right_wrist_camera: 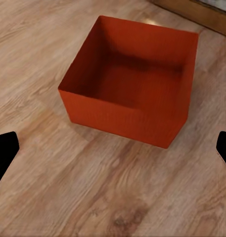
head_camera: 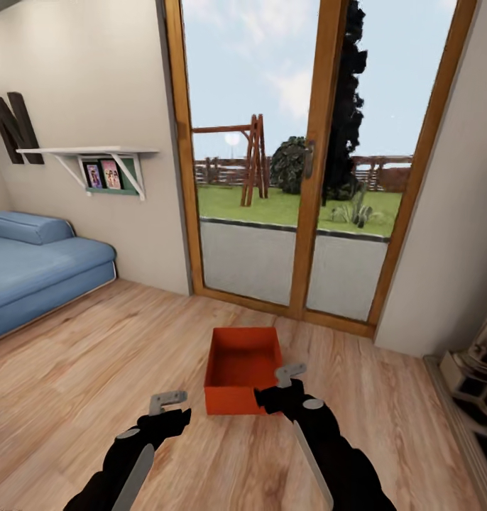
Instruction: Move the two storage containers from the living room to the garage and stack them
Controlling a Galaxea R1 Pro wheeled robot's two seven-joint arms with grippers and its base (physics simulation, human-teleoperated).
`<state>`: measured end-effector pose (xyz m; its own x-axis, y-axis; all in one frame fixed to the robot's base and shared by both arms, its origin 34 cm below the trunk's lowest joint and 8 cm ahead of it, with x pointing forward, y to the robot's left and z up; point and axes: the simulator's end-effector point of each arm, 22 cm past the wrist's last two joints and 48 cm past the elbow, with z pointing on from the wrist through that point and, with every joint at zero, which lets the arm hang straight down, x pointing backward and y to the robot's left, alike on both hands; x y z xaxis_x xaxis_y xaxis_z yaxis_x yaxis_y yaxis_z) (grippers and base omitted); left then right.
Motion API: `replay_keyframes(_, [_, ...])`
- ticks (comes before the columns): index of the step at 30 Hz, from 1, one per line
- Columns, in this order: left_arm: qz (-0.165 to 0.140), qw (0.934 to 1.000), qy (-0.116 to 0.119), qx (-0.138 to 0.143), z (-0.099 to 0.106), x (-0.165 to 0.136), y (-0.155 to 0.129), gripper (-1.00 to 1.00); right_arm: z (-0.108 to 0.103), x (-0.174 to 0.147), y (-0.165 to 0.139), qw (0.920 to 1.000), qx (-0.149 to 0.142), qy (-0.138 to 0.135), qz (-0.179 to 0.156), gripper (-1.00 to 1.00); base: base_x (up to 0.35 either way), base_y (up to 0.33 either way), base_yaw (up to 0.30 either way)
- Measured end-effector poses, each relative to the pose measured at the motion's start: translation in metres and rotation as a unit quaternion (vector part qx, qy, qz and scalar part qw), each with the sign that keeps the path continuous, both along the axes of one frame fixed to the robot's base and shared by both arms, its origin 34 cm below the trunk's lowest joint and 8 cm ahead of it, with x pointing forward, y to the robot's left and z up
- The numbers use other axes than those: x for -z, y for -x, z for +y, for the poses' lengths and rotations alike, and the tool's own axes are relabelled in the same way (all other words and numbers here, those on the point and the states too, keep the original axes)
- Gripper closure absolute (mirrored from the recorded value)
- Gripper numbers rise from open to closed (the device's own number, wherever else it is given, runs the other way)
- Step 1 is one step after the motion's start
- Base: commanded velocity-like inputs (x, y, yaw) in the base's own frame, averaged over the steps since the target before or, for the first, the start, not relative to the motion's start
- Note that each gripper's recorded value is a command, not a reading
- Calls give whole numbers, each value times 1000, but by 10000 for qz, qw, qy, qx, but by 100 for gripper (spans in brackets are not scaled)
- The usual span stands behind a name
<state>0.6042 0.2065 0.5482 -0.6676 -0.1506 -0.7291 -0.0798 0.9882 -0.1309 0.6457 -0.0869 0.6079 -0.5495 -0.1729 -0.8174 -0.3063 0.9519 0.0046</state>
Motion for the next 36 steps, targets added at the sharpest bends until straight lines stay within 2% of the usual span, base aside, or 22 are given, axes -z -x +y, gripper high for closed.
replay_keyframes(4, [293, 9996, -51, -5, 2, 24, 11, -100, -12, 18, 3, 9995, 206, 196, 156, -100, 287, -222, 178])
replay_keyframes(10, [395, 9992, -30, -4, -2, 33, 15, -100, -16, 44, 12, 9983, 241, 309, 432, -100, 285, -224, 35])
replay_keyframes(17, [446, 9990, -10, -1, -5, 37, 18, -100, -13, 48, 14, 9982, 220, 286, 475, -100, 304, -156, 3])
replay_keyframes(26, [480, 9988, -5, 1, -5, 40, 19, -100, -11, 46, 11, 9988, 213, 248, 373, -100, 336, -13, 0])
replay_keyframes(32, [615, 9981, -21, 3, -5, 51, 25, -100, -12, 48, 12, 9986, 219, 272, 403, -100, 338, 0, 0])
replay_keyframes(35, [727, 9973, 2, 25, -10, 59, 31, -100, -15, 52, 13, 9983, 218, 298, 443, -100, 338, 0, 0])
replay_keyframes(36, [783, 9969, 64, 54, -19, 63, 34, -100, -16, 57, 15, 9981, 210, 313, 491, -100, 338, 0, 0])
